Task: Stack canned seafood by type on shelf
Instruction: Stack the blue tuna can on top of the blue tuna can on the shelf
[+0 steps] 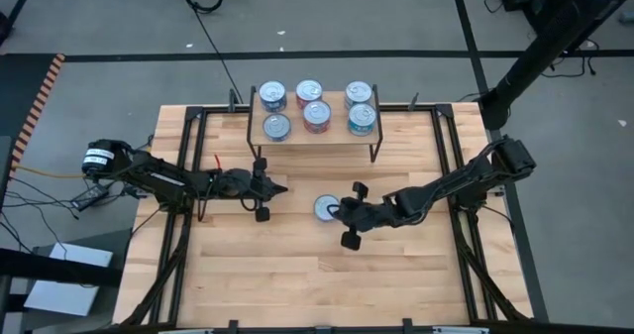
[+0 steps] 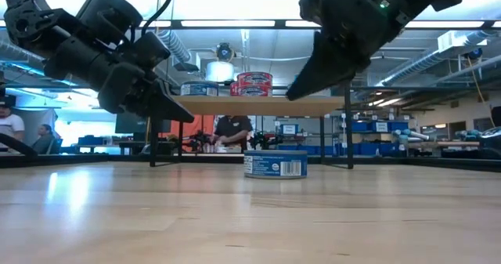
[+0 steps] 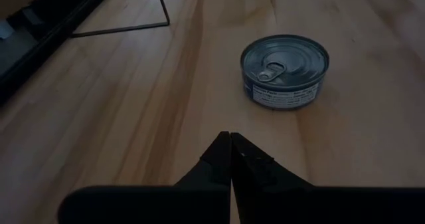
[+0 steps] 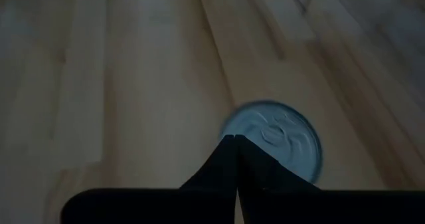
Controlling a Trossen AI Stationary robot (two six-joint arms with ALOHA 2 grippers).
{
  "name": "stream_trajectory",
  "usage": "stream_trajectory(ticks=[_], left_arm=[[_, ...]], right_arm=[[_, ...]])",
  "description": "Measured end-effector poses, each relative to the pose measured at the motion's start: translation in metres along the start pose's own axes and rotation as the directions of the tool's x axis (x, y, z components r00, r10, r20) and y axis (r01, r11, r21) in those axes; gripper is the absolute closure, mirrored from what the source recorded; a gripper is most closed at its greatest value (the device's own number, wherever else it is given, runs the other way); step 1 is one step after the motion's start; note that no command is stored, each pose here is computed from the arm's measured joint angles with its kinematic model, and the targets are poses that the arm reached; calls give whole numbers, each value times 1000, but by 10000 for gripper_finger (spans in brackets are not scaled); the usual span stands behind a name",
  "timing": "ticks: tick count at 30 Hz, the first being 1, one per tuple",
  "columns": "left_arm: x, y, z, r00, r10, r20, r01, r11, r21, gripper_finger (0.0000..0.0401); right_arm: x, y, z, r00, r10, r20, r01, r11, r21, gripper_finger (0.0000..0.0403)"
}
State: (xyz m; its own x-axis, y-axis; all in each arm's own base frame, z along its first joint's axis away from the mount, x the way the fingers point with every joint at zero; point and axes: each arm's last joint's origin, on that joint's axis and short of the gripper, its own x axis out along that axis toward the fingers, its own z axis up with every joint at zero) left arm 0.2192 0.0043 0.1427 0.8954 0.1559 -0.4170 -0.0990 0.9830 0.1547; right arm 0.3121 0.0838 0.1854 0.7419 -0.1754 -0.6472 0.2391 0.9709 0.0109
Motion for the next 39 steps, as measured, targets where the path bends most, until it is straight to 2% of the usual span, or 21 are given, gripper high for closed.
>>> stream_trajectory(ticks=[6, 9, 15, 21, 27, 35, 39], left_arm=[[0, 0, 2, 1000, -15, 19, 15, 1000, 23, 395], [0, 0, 2, 1000, -16, 20, 16, 1000, 24, 395], [0, -1, 4, 999, -32, 39, 31, 999, 26, 395], [-1, -2, 12, 988, -85, 126, 77, 994, 73, 395], [0, -2, 12, 985, -102, 138, 89, 991, 99, 396], [16, -8, 6, 957, -173, 235, 150, 982, 111, 396], [23, -9, -3, 967, -159, 199, 137, 984, 117, 396]], right_arm=[[1, 3, 5, 997, 65, 32, -65, 998, -5, 387], [1, 4, 5, 996, 73, 41, -71, 996, -54, 390], [0, 7, 11, 990, 99, 101, -94, 994, -50, 395], [-2, 11, 8, 990, 109, 93, -106, 994, -36, 393], [-1, 11, 3, 991, 107, 79, -105, 994, -31, 392], [-1, 11, 2, 991, 108, 78, -105, 994, -32, 392], [-1, 11, 2, 991, 107, 76, -105, 994, -31, 392]])
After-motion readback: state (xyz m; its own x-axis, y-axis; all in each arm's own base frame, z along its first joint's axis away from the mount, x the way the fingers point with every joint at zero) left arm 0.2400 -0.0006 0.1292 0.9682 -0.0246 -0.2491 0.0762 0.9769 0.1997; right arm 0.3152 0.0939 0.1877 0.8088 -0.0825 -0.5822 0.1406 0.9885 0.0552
